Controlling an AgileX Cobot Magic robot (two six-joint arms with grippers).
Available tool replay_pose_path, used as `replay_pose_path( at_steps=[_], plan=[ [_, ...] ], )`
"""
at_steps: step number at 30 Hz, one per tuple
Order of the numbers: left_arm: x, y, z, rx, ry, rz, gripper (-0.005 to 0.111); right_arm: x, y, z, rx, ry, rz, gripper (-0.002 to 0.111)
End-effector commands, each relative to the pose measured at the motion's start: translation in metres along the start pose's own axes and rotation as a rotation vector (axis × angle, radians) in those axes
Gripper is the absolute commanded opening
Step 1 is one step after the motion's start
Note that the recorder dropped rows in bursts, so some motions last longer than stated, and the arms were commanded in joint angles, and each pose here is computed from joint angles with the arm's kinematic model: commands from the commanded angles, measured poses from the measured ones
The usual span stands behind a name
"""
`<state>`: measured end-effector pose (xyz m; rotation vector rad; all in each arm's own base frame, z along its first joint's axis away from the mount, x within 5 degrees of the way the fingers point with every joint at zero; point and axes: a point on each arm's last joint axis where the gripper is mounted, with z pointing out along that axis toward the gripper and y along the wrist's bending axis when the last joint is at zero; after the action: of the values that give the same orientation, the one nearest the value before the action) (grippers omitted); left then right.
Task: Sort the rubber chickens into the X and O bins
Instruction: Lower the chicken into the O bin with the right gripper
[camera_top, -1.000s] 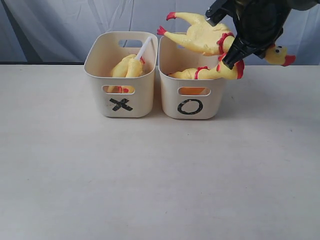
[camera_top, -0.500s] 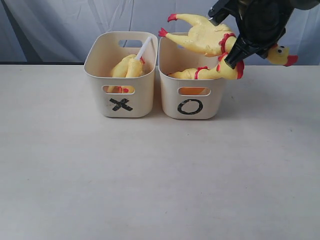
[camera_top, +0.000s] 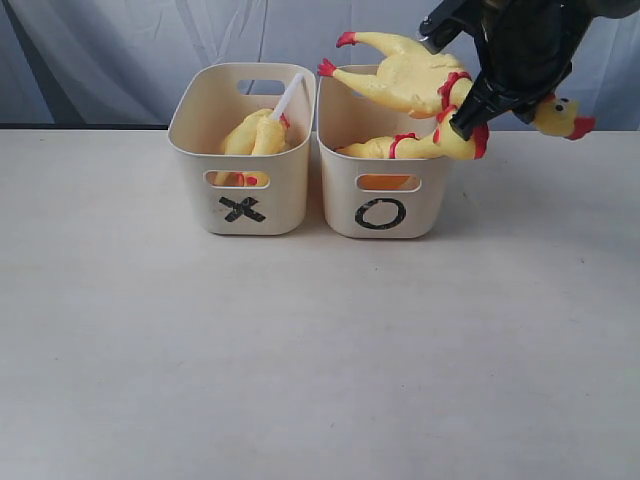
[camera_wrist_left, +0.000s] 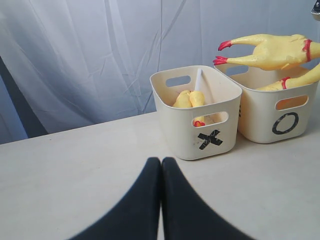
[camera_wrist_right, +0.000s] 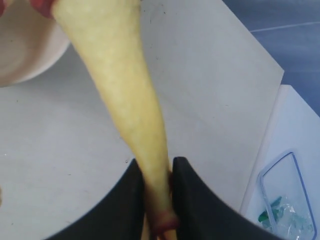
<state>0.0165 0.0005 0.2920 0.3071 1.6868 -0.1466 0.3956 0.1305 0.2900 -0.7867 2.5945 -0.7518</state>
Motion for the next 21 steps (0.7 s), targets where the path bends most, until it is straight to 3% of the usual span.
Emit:
replay_pose_path(
  at_steps=[1,19,21],
  plan=[
    [0.0014,0.0001,0.0006,-0.007,-0.004,-0.001,0.000,-0.0002,-0.0035,-0.0002,0.008,-0.015,0.006,-0.001],
    [0.0014,0.0001,0.0006,-0.007,-0.004,-0.001,0.000,-0.0002,-0.0047,-0.0002,0.021,-0.015,0.003,-0.001],
    [0.0014,0.0001,0.0006,-0.007,-0.004,-0.001,0.000,-0.0002,-0.0050,-0.0002,0.024,-0.015,0.002,0.006]
  ],
)
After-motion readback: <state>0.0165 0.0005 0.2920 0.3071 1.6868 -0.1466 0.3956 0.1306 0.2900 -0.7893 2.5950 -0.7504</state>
